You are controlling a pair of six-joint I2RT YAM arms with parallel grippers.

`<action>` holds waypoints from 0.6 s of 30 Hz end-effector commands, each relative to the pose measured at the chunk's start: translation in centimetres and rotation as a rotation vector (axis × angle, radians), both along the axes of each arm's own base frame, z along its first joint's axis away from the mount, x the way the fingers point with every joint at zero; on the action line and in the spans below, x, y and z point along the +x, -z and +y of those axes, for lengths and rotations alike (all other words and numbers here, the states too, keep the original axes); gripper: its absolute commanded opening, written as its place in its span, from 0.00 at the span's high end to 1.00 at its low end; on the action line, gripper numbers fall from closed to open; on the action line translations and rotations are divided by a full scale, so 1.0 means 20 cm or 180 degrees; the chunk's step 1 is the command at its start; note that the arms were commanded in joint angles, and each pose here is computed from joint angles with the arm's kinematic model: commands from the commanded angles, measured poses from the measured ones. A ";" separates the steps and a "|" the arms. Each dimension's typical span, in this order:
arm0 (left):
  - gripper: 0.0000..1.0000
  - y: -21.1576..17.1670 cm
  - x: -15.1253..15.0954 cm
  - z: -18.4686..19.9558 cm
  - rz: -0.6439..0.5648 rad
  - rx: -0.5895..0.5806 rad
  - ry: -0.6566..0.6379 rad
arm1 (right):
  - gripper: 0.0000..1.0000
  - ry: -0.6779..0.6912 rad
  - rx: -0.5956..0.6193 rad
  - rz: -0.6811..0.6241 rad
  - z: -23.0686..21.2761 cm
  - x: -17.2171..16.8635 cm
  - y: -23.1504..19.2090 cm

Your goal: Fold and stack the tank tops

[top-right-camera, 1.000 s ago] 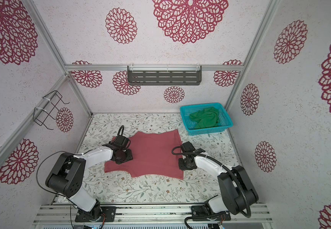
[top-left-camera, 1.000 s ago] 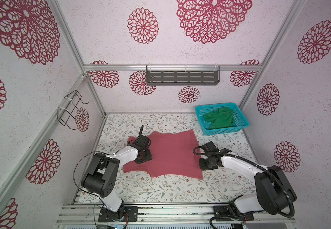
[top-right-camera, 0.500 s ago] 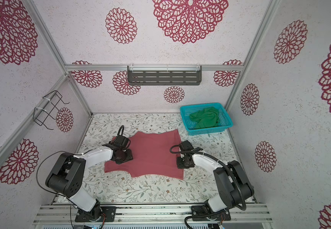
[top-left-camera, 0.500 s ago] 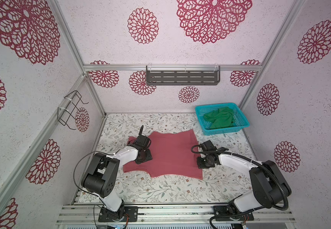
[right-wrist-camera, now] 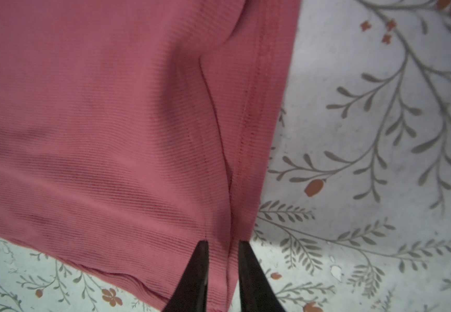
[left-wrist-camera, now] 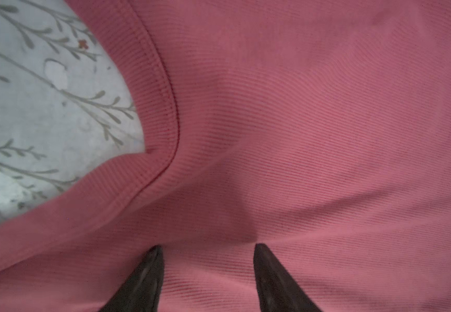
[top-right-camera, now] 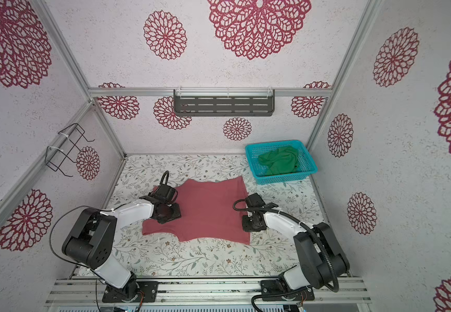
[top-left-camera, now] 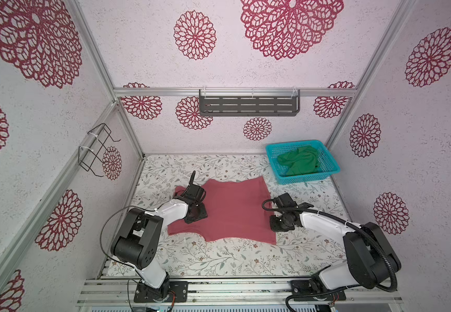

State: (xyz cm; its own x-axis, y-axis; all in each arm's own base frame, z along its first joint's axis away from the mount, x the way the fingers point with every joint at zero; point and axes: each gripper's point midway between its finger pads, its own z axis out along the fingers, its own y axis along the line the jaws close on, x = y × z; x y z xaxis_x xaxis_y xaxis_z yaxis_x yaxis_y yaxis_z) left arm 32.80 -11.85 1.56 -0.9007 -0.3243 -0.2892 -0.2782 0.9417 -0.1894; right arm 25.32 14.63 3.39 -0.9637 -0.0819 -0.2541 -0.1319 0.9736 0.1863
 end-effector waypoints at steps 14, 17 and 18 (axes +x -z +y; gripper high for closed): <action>0.43 0.12 -0.11 0.10 0.0284 0.0170 -0.0109 | 0.81 -0.0008 0.0024 0.0017 0.02 0.00 0.01; 0.43 0.13 -0.11 0.10 0.0298 0.0169 -0.0107 | 0.81 -0.0011 -0.0011 0.0001 0.00 0.00 0.00; 0.43 0.13 -0.11 0.10 0.0304 0.0167 -0.0108 | 0.81 -0.0009 -0.0019 0.0005 0.00 0.00 0.01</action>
